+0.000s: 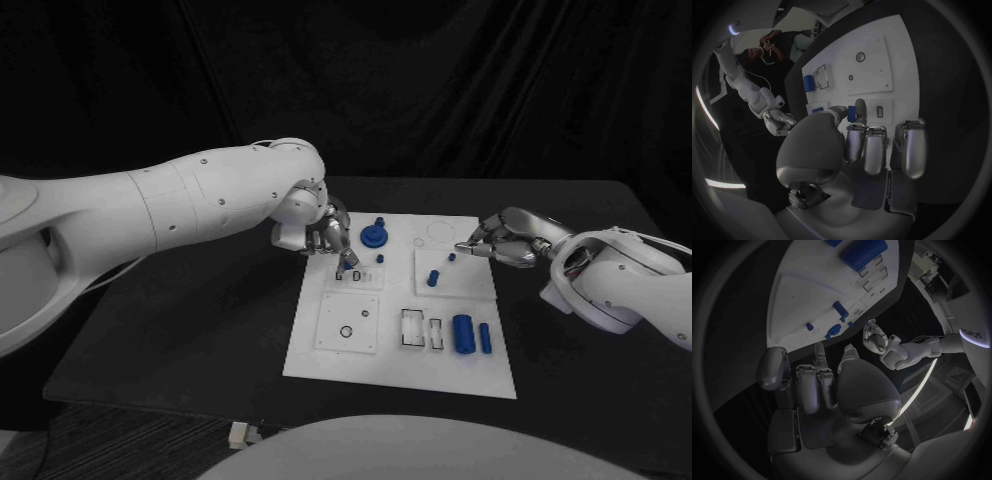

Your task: Assemble the parts on the task board

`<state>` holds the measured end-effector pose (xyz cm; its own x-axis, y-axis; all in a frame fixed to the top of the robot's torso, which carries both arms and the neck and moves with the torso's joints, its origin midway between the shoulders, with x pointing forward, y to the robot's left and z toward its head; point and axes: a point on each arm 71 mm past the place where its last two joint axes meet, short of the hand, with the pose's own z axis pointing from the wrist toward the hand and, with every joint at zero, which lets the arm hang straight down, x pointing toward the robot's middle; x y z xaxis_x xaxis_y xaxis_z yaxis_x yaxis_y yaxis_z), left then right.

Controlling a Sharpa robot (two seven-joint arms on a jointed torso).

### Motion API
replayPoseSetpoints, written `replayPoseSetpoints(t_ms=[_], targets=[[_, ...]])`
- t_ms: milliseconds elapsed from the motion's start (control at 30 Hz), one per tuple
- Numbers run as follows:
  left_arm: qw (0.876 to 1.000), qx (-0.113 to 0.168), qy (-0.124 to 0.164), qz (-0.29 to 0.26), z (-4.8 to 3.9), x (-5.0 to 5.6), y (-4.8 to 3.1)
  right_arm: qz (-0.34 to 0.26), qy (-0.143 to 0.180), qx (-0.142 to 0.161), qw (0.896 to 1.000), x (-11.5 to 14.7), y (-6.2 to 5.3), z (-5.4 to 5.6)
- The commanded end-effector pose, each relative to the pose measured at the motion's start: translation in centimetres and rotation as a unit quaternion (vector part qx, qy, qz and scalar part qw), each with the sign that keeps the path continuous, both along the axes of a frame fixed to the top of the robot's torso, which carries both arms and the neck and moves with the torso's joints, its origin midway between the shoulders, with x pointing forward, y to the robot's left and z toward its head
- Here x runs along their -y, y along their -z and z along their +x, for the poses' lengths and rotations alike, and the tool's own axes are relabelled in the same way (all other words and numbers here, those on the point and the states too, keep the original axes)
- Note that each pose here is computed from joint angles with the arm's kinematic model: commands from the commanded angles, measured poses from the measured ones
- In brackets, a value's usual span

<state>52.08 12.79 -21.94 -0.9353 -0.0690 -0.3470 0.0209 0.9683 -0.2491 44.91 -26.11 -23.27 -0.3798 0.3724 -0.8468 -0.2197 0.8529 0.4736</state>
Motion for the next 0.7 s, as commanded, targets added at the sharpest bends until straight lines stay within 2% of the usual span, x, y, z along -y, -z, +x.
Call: replayPoseSetpoints(t_ms=[33, 300, 500, 700], targets=[[0.996, -0.09, 0.028, 0.007, -0.64, 0.5, 0.08, -0.004, 0.001, -0.006, 1.0, -0.1, 0.1, -0.1], [0.994, -0.103, 0.03, 0.022, 0.45, 1.5, 0.03, -0.002, -0.003, -0.005, 1.0, -0.3, 0.1, -0.1], [0.995, -0.096, 0.013, 0.027, 1.27, 2.0, 0.05, 0.001, -0.006, -0.004, 1.0, -0.5, 0.0, -0.3], [0.995, -0.092, -0.005, 0.03, 1.89, 2.1, 0.46, 0.003, -0.008, -0.003, 1.0, -0.6, 0.0, -0.3]])
